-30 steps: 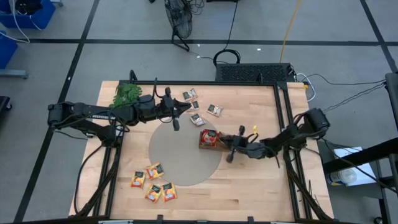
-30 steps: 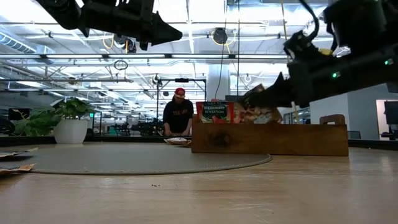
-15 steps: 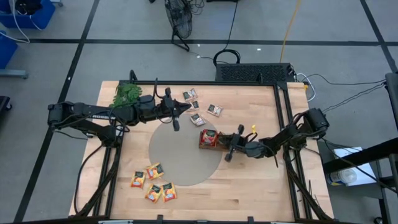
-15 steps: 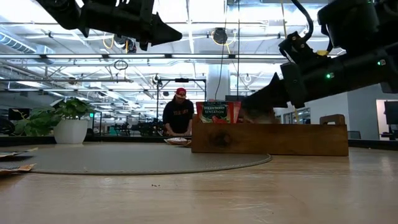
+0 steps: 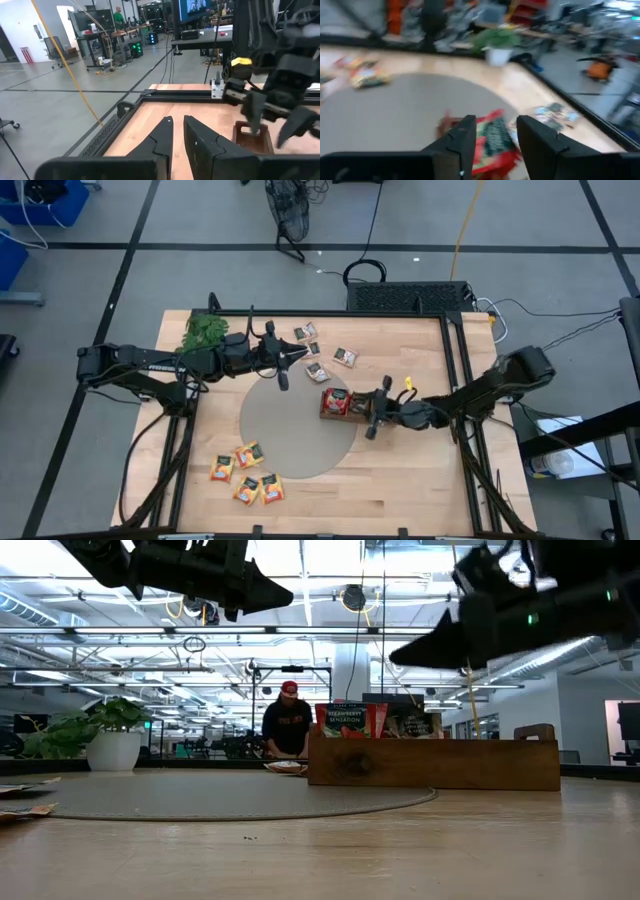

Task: Pick & Place Tea
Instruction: Put the brown tea bag into the middle section of the wooden organizer

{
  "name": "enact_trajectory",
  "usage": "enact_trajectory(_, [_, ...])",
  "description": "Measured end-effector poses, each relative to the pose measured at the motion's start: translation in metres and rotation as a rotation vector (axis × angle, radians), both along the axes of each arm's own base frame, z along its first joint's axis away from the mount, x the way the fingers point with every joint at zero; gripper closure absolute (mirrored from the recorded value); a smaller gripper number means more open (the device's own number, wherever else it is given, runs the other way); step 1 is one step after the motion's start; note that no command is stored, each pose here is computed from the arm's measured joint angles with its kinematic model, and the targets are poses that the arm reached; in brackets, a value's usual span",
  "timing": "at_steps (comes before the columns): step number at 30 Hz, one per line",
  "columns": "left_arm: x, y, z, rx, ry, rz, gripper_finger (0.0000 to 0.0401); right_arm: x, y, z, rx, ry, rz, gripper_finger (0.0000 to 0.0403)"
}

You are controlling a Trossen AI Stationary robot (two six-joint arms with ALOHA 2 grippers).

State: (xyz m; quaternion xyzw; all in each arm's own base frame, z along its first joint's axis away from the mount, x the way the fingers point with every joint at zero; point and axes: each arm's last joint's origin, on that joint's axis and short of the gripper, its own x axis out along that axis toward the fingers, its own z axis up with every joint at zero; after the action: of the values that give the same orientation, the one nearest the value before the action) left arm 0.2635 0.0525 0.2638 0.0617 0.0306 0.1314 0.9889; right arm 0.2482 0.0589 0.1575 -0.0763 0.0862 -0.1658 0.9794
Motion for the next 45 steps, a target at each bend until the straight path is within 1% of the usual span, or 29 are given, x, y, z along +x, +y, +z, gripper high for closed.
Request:
enact_trajectory(1, [0.000,0.000,0.000,-0.001,0.000,0.000,0.0350,0.003,0.001,0.008,-0.008,0.052,0.033,0.0288])
enact_trajectory(2, [0.000,0.000,0.000,-0.001,0.001,0.000,0.0350,0.008,0.003,0.015,-0.011,0.136,0.062,0.0302])
enact_trajectory(5, [0.000,0.000,-0.001,-0.003,0.011,0.000,0.0348,0.022,0.005,0.038,0.029,0.419,0.096,0.0371])
enact_trajectory(6, [0.000,0.000,-0.001,-0.004,0.015,0.000,0.0348,0.025,0.006,0.042,0.037,0.497,0.099,0.0386])
enact_trajectory(8, [0.000,0.000,-0.002,-0.006,0.024,0.000,0.0350,0.033,0.009,0.047,0.048,0.615,0.113,0.0395])
enact_trajectory(11, [0.000,0.000,-0.005,-0.011,0.048,0.000,0.0350,0.039,0.010,0.043,0.062,0.746,0.124,0.0401])
enact_trajectory(14, [0.000,0.000,-0.006,-0.013,0.063,0.000,0.0350,0.043,0.004,0.037,0.088,0.801,0.112,0.0402])
enact_trajectory(20, [0.000,0.000,-0.007,-0.020,0.073,0.000,0.0350,0.047,-0.007,0.024,0.119,0.863,0.091,0.0403])
enact_trajectory(24, [-0.001,0.000,-0.008,-0.021,0.079,0.000,0.0350,0.052,-0.009,0.012,0.148,0.907,0.119,0.0403])
enact_trajectory(30, [-0.001,0.000,-0.008,-0.018,0.080,-0.001,0.0350,0.055,-0.008,-0.011,0.130,0.994,0.111,0.0403])
enact_trajectory(34, [-0.001,0.000,-0.008,-0.017,0.079,-0.001,0.0350,0.057,-0.008,-0.019,0.122,1.019,0.101,0.0403])
enact_trajectory(36, [-0.001,0.000,-0.008,-0.018,0.079,-0.001,0.0350,0.057,-0.009,-0.020,0.104,1.021,0.083,0.0403])
enact_trajectory(41, [-0.001,0.000,-0.008,-0.020,0.078,0.000,0.0350,0.054,-0.004,-0.017,0.009,1.007,0.023,0.0403])
enact_trajectory(45, [-0.001,0.000,-0.008,-0.020,0.078,0.000,0.0350,0.052,-0.002,-0.009,-0.003,0.977,0.027,0.0403])
